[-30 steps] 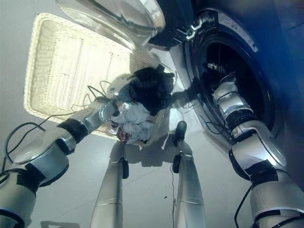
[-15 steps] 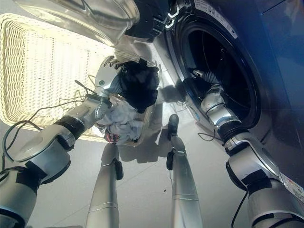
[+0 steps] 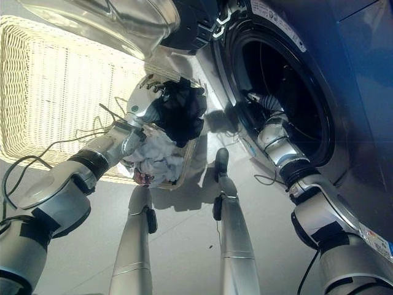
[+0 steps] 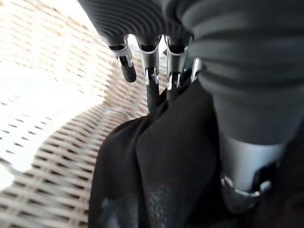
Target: Put the clothes into the washing machine.
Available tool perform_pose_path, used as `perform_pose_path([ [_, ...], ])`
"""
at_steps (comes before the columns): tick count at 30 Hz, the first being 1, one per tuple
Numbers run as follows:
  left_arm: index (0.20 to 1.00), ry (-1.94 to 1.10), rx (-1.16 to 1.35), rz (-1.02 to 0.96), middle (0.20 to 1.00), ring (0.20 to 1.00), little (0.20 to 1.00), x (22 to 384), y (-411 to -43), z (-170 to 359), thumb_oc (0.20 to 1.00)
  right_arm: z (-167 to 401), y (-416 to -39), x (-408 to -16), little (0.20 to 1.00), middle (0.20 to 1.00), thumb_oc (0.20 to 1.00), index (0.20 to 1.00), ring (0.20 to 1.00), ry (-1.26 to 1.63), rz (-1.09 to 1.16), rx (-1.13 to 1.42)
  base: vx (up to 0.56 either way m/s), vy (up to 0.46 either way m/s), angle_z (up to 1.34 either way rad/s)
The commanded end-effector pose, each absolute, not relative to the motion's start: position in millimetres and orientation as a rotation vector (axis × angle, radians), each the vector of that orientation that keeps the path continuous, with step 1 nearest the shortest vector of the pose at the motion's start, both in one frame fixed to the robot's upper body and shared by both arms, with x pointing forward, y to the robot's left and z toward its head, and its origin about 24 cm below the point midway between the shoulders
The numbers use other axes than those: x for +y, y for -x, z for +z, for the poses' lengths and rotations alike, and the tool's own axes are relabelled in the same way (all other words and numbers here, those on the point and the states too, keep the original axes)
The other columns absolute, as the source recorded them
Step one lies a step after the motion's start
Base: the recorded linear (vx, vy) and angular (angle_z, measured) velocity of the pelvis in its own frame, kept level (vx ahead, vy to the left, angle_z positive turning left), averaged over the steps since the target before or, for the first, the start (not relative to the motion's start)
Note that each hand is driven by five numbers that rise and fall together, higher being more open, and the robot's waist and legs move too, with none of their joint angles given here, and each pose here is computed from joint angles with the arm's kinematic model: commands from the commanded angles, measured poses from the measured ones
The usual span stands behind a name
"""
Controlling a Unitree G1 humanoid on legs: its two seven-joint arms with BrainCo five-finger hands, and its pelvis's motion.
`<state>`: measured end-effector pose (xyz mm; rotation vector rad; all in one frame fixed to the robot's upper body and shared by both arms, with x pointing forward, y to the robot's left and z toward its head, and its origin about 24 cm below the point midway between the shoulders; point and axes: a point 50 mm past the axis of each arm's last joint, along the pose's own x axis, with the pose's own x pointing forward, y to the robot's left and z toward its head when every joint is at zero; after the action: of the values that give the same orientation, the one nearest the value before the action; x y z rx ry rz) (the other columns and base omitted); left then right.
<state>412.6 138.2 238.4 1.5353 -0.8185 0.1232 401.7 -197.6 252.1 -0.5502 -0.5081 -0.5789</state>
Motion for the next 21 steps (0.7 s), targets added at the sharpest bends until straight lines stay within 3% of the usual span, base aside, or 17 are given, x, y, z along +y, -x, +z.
perform_pose_path([
  [1, 1.0, -1.437, -0.873, -0.006, 1.0, 1.0, 1.0, 99.8, -410.4, 239.2, 1.0, 261.6, -398.3, -198.0, 1.0, 1.0, 1.0, 1.0, 1.0, 0.488, -0.628, -0.564, 0.0, 0.0, 0.0],
  [16, 1.0, -0.912, -0.977, 0.468, 1.0, 1.0, 1.0, 139.2, -391.4, 222.4, 1.0, 238.6, -388.3, -204.4, 1.0, 1.0, 1.0, 1.0, 1.0, 0.417, -0.675, -0.543, 0.0, -0.052, 0.0],
  [21, 1.0, -0.87, -0.991, 0.505, 1.0, 1.0, 1.0, 143.1, -385.8, 216.2, 1.0, 236.5, -384.4, -209.4, 1.0, 1.0, 1.0, 1.0, 1.0, 0.396, -0.691, -0.535, 0.0, -0.065, 0.0],
])
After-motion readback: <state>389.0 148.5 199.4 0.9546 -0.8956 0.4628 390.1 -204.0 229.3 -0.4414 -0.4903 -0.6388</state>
